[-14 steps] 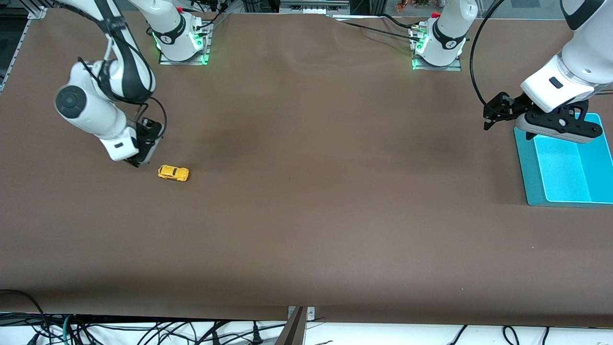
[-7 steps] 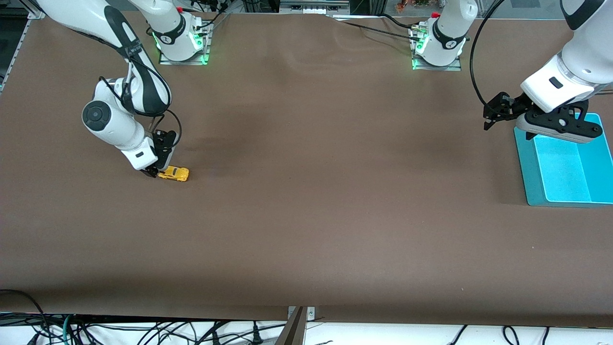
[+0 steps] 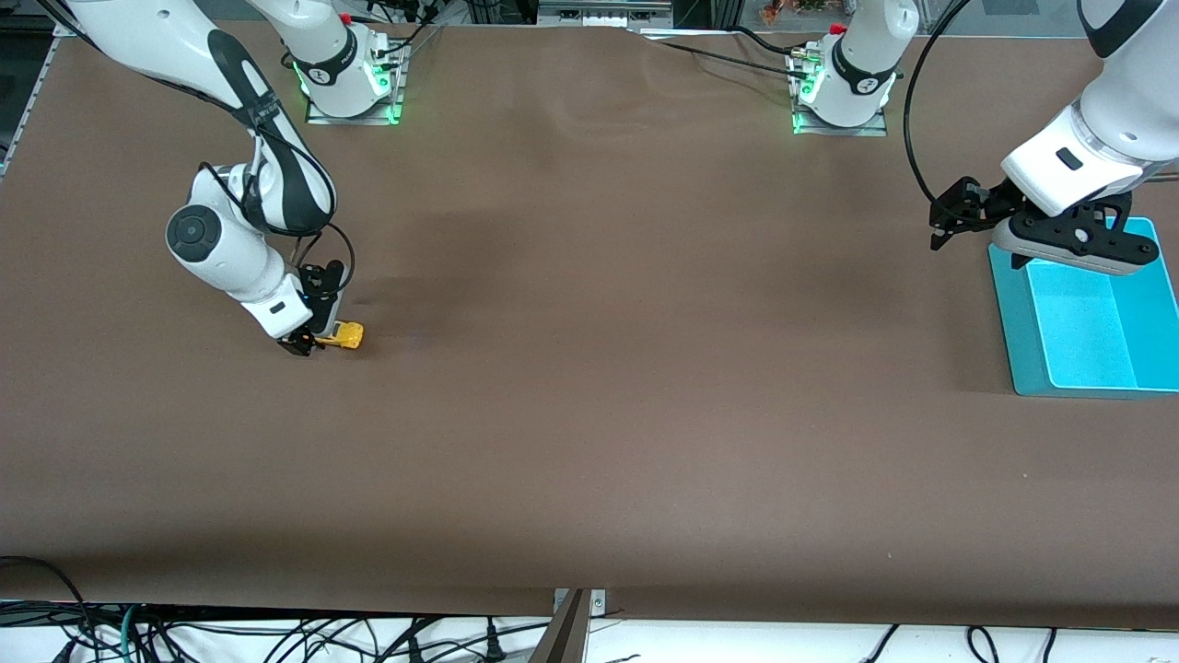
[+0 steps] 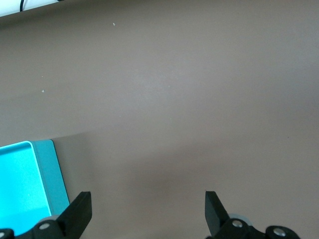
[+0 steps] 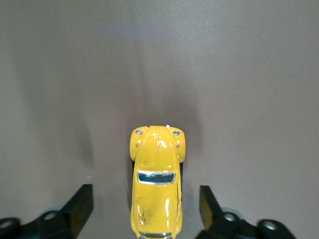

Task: Wind and store yellow beetle car
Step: 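Close the right gripper on the yellow car's body, then drag the held car backward along the table with the right gripper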

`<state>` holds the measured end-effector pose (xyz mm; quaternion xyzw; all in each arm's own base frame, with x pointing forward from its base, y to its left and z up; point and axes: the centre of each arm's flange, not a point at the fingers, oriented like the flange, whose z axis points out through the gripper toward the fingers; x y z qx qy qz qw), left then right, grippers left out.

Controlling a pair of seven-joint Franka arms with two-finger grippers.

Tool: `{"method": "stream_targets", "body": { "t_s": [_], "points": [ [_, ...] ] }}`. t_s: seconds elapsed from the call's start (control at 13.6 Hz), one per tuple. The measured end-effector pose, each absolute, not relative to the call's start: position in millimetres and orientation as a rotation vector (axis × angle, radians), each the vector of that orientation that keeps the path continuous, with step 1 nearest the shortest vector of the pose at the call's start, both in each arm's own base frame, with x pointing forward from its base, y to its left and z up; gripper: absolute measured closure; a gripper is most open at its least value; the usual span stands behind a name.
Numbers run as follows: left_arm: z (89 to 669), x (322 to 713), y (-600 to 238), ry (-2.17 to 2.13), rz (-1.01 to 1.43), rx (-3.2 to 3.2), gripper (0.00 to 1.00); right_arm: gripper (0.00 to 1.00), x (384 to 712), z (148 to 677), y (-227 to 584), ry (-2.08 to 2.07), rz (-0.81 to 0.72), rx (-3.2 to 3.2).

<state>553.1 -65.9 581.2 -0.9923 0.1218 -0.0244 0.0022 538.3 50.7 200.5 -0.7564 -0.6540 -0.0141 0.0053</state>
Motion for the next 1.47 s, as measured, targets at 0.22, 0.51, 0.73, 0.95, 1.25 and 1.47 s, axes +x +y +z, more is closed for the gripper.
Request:
{"method": "stream_targets", "body": {
  "t_s": [0.22,0.51,0.73,0.95,1.25,1.47],
  "points": [
    [581,553,-66,0.382,-0.077,-3.113,0.0,0.47,540,198,51,-2.05,-0.052,-2.37],
    [581,553,-66,0.382,-0.077,-3.113,0.0,0.58,543,204,66,-2.102,-0.076,-2.324],
    [581,553,-66,0.382,-0.077,-3.113,0.0,0.58,545,218,94,-2.227,-0.117,-2.205],
    [581,553,-66,0.382,-0.077,-3.113,0.0,0.58,544,218,95,-2.265,-0.111,-2.163],
    [581,553,-66,0.382,-0.077,-3.113,0.0,0.58,541,202,93,-2.283,-0.089,-2.126],
    [581,553,-66,0.382,-0.077,-3.113,0.0,0.58,542,199,88,-2.328,-0.087,-2.082]
  ]
}}
